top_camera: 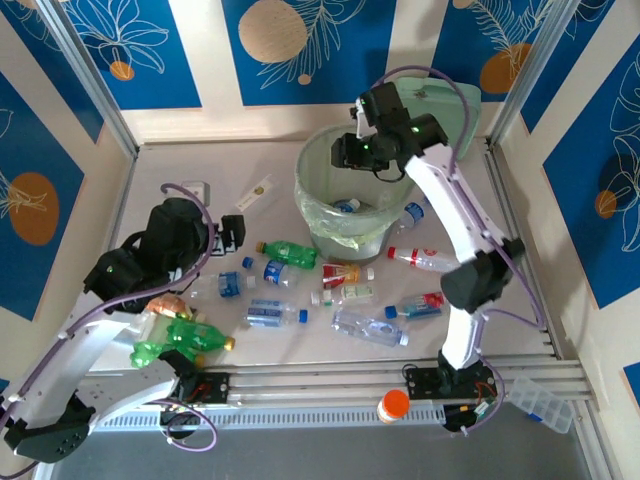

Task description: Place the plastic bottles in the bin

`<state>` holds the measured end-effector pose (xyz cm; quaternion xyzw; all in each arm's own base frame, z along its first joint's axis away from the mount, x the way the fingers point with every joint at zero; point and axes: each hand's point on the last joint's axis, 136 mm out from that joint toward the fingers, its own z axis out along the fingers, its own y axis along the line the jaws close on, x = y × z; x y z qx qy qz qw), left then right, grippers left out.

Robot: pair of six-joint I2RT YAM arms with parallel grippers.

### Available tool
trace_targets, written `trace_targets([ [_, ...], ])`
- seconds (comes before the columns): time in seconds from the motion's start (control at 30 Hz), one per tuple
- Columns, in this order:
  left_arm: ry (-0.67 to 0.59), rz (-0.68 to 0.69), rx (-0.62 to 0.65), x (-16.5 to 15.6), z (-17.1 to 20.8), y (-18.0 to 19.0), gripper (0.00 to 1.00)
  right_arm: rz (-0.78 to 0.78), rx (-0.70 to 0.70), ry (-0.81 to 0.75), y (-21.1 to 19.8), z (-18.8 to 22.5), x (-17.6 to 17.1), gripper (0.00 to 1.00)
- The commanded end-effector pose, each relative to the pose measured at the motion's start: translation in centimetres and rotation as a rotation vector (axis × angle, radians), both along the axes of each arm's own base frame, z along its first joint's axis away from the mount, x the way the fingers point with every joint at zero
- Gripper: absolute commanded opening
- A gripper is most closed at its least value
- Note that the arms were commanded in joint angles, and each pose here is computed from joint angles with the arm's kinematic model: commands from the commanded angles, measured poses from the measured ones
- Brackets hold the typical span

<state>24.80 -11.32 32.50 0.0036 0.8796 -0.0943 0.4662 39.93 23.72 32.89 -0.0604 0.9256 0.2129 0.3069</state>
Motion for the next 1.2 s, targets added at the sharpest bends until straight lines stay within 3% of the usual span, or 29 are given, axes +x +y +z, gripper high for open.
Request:
trace_targets([
  [0.0,0.033,0.018,-0.088,-0.3,0.5,-0.4,0.90,0.045,0.075,-0.111,0.7,4.7,-4.5,0.48],
  [0.17,0.107,0.086,-0.181,-0.7,-0.6,-0.5,0.89,0.089,0.142,-0.139,-0.6,5.9,-10.0,0.48],
  [0.27,0.210,0.212,-0.251,-1.3,-2.5,0.6,0.89,0.112,0.150,-0.144,-1.9,5.8,-13.6,0.48],
  [0.43,0.522,0.566,-0.403,-4.1,-9.1,2.8,0.88,0.108,0.151,-0.175,-4.6,4.8,-18.6,0.48],
  [0.6,0.721,0.909,-0.579,-6.4,-14.6,4.6,0.88,0.088,0.178,-0.206,-6.9,4.6,-21.1,0.48],
  [0.73,0.693,1.070,-0.631,-5.6,-17.0,6.1,0.89,0.099,0.162,-0.219,-7.8,4.8,-22.1,0.48],
  [1.17,0.641,1.312,-0.675,-1.9,-23.3,7.7,0.89,0.082,0.118,-0.257,-10.5,5.3,-24.0,0.48],
])
